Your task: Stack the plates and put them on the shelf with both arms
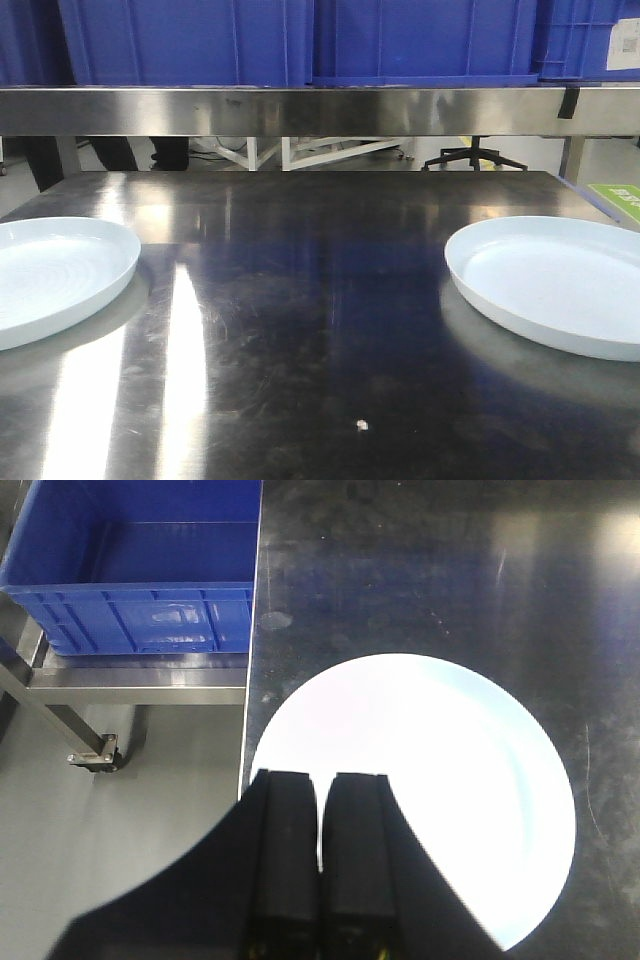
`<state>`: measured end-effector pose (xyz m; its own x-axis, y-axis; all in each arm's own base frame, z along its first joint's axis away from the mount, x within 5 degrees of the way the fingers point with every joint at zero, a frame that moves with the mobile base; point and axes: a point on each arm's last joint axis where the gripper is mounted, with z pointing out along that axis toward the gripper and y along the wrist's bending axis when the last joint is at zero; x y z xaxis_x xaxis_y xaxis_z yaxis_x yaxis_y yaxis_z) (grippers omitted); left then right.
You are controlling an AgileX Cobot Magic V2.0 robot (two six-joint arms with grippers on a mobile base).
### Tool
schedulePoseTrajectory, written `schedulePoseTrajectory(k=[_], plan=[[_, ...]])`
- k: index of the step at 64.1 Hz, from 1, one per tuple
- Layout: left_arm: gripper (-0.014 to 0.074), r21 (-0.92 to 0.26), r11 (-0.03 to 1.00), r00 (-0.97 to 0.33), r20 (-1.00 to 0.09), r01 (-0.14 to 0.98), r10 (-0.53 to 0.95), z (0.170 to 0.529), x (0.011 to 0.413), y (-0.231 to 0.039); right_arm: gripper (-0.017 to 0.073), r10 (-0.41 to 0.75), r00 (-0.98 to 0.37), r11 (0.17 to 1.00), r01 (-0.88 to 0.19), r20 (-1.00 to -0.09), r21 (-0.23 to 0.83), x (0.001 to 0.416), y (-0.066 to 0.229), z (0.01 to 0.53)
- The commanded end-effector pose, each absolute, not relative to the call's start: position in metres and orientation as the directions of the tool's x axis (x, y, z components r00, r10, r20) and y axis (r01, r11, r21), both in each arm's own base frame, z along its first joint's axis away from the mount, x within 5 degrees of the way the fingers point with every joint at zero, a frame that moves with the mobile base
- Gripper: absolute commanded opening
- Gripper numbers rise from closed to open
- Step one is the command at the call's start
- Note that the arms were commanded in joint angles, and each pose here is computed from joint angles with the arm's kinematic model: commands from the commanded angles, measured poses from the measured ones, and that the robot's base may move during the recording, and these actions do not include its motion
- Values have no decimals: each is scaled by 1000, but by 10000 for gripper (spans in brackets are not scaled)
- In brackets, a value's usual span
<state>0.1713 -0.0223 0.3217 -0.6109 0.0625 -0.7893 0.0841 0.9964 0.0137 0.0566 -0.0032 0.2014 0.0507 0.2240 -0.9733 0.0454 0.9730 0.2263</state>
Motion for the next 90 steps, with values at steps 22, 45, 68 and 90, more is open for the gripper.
schedulePoseTrajectory(k=[22,45,68,90], plan=[[82,4,996,-540,-840,94,54,338,174,-24,48,186,199,981,22,-962,194,50,-3,237],[82,5,995,-530,-846,95,55,339,174,-25,48,226,-266,973,113,-937,202,121,-7,287],[82,2,995,-496,-867,101,52,342,176,-25,48,240,-401,969,148,-884,196,186,-11,257],[82,-1,994,-465,-884,105,49,345,178,-26,48,238,-369,970,142,-898,199,193,-11,257]])
